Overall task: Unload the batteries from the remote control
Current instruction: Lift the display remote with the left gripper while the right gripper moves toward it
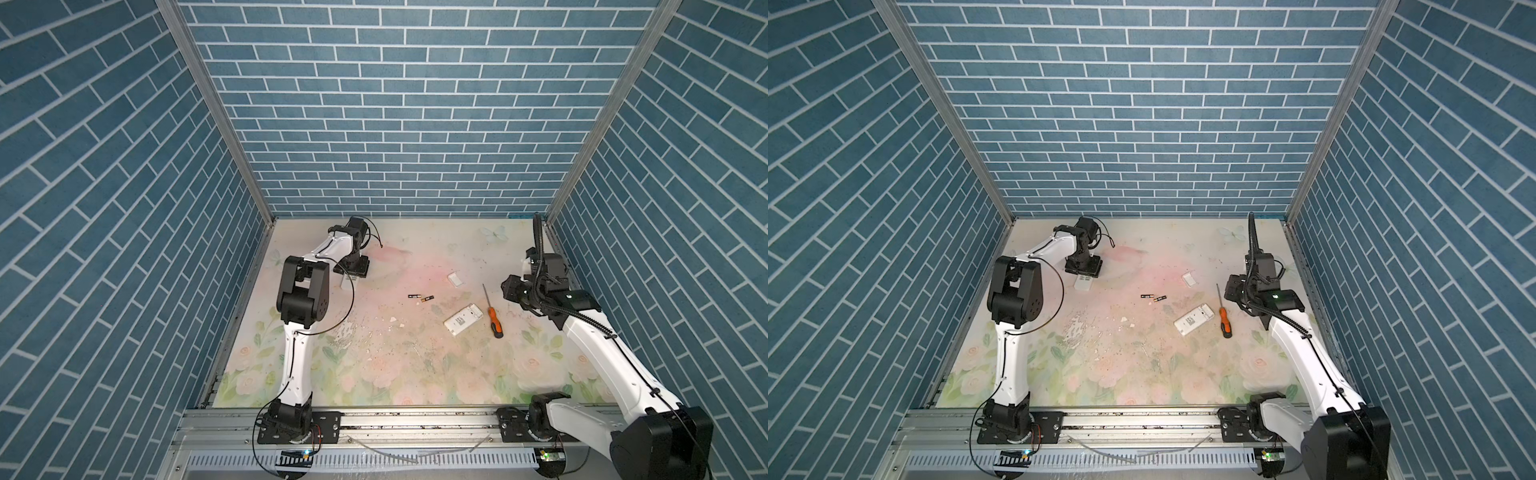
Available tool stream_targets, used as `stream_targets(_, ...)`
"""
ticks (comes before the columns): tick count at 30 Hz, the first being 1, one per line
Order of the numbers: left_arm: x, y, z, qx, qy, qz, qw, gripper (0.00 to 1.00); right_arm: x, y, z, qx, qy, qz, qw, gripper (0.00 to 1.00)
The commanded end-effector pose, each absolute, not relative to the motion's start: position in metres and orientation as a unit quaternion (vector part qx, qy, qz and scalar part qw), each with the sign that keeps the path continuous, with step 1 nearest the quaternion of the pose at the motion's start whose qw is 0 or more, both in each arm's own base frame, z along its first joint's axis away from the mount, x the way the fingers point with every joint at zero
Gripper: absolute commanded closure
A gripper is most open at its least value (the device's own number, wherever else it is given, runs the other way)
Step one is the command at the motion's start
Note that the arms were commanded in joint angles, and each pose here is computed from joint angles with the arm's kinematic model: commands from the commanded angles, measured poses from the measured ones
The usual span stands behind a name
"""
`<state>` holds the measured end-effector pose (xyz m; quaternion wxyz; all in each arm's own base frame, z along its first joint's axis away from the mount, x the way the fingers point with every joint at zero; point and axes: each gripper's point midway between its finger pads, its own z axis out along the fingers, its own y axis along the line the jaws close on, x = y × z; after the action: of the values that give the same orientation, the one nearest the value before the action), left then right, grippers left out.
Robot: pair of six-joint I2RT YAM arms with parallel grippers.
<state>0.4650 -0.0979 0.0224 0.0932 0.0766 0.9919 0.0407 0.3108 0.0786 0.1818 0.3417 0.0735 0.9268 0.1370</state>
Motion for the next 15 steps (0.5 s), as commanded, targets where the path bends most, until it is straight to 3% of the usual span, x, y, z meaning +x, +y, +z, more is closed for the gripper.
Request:
stream_targets(1,0.442,-0.088,0.001,0.078,0.994,0.058,0.048,0.40,0.321,0.086,0.209,0.073,0.913,0.159,0.369,0.67)
stream_targets(3,0.443,-0.089,0.000,0.074,0.994,0.056,0.050,0.54,0.320,0.087,0.208,0.074,0.913,0.162,0.368,0.68)
stream_targets(6,0.444,-0.093,0.003,0.066,0.995,0.042,0.063,0.63,0.316,0.087,0.208,0.072,0.913,0.161,0.367,0.68)
stream_targets(15,0.440,-0.125,0.049,0.022,0.987,-0.076,0.143,0.67,0.307,0.105,0.202,0.052,0.916,0.196,0.347,0.70)
